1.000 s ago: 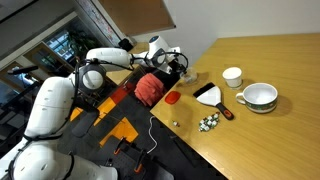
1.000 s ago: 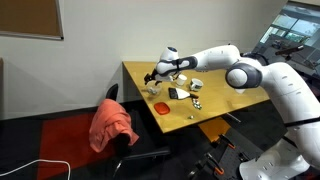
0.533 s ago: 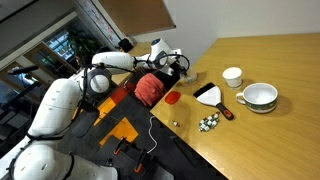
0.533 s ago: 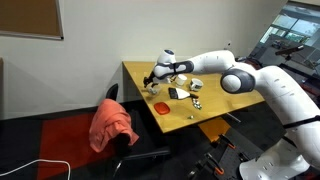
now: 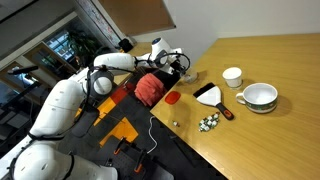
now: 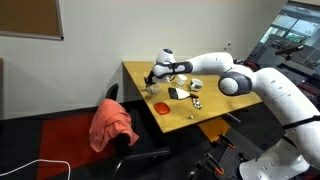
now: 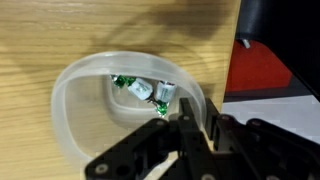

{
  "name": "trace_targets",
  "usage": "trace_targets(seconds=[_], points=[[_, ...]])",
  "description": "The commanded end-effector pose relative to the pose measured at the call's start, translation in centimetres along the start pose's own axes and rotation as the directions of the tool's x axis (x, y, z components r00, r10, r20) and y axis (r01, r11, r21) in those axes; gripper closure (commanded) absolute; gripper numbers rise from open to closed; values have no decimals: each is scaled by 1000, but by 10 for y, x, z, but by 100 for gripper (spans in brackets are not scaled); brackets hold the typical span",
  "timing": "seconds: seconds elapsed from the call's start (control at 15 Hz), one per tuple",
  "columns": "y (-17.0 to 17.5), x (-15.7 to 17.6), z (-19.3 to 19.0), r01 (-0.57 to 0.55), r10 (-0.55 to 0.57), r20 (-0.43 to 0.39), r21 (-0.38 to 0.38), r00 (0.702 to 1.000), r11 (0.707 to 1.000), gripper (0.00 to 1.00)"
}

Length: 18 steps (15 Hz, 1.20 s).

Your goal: Take the orange lid from the clear bowl and put it on the table then pour out the contents from bowl onto the table then put the bowl on the table and put the lid on the bowl

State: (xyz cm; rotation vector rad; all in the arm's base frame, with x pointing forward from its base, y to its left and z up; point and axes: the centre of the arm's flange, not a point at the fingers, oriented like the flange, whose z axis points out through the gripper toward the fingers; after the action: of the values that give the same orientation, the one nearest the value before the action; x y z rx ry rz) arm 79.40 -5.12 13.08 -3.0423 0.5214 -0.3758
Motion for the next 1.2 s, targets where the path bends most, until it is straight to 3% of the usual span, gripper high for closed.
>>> trace_targets(seconds=[0.0,0.73,1.13], points=[[-9,6,-13,-16,17,30,-31,999,999,97],[12,-56,-105,-56,59,103,-29,993,998,96],[36,-97,-128,-83,89,158,-45,983,996,96]])
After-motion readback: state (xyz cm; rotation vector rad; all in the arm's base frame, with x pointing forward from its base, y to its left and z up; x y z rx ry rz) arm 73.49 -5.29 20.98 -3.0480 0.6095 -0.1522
